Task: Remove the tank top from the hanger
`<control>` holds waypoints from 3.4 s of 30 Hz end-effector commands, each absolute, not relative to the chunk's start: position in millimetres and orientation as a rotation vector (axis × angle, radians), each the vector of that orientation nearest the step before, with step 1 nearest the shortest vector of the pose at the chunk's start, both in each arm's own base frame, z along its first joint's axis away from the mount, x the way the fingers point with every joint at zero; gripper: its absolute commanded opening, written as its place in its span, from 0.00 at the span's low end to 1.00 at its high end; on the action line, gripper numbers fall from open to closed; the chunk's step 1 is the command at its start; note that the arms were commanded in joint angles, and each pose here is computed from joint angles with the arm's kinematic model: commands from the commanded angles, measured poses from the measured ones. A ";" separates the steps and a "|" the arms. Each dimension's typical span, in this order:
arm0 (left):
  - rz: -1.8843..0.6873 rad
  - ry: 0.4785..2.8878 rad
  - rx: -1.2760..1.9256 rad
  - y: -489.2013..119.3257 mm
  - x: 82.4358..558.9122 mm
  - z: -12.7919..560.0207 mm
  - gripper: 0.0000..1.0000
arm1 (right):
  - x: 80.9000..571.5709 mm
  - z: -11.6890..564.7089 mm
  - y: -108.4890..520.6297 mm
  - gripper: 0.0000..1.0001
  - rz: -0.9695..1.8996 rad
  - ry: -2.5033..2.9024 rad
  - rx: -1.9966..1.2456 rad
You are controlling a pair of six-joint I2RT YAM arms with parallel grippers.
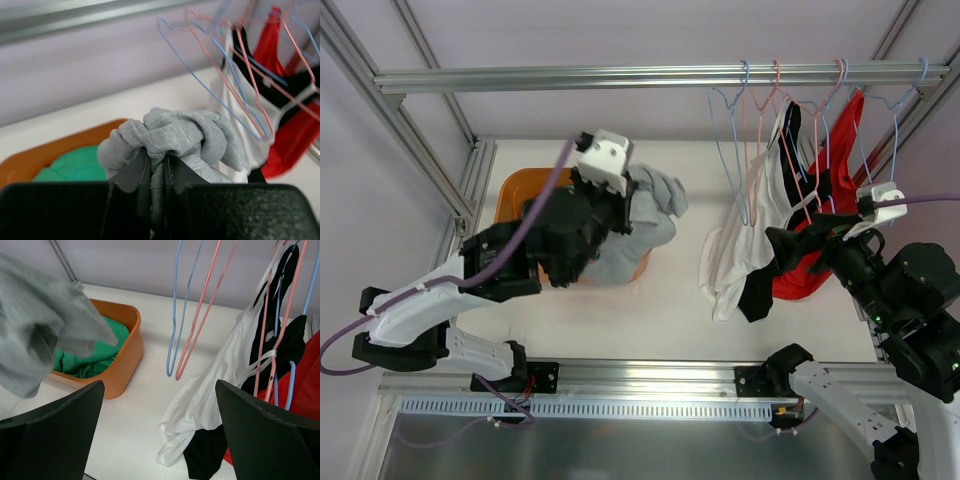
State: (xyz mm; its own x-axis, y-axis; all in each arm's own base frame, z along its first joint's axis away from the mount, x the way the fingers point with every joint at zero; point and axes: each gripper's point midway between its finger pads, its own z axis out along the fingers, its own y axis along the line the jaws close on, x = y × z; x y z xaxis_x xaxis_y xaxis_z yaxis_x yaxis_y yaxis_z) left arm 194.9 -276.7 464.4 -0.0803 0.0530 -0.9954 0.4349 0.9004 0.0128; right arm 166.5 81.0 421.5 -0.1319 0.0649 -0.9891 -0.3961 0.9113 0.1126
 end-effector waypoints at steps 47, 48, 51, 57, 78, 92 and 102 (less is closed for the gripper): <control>-0.571 2.000 0.093 -144.2 239.4 326.4 0.99 | 274.5 441.2 28.5 0.69 -0.028 1.897 -0.150; -0.564 2.019 0.098 -141.8 234.4 314.7 0.99 | 279.3 438.9 27.5 0.67 -0.037 1.908 -0.152; -0.635 2.021 0.182 -145.0 209.0 305.4 0.99 | 296.9 434.0 15.1 0.63 -0.110 1.939 -0.125; -0.615 2.080 0.250 -141.4 196.2 271.2 0.99 | 317.3 431.8 7.9 0.50 -0.139 1.945 -0.102; -0.574 2.135 0.245 -136.9 196.0 246.1 0.99 | 361.7 405.9 24.8 0.00 0.118 1.982 -0.082; -0.582 2.139 0.238 -137.6 195.2 245.3 0.98 | 338.9 455.8 43.3 0.00 0.227 1.756 -0.066; -0.615 2.120 0.227 -139.5 192.0 252.6 0.99 | 306.6 474.1 26.8 0.00 0.136 1.662 -0.033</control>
State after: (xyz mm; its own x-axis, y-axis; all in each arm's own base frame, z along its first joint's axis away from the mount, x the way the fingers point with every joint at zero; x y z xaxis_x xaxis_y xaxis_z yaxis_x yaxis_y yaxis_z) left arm 195.2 -134.3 246.3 -0.5940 -0.0508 -0.8028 0.3545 0.8793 -0.3180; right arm 313.9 33.7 448.4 -0.2035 0.0589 -0.9773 -0.1325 0.9874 0.0871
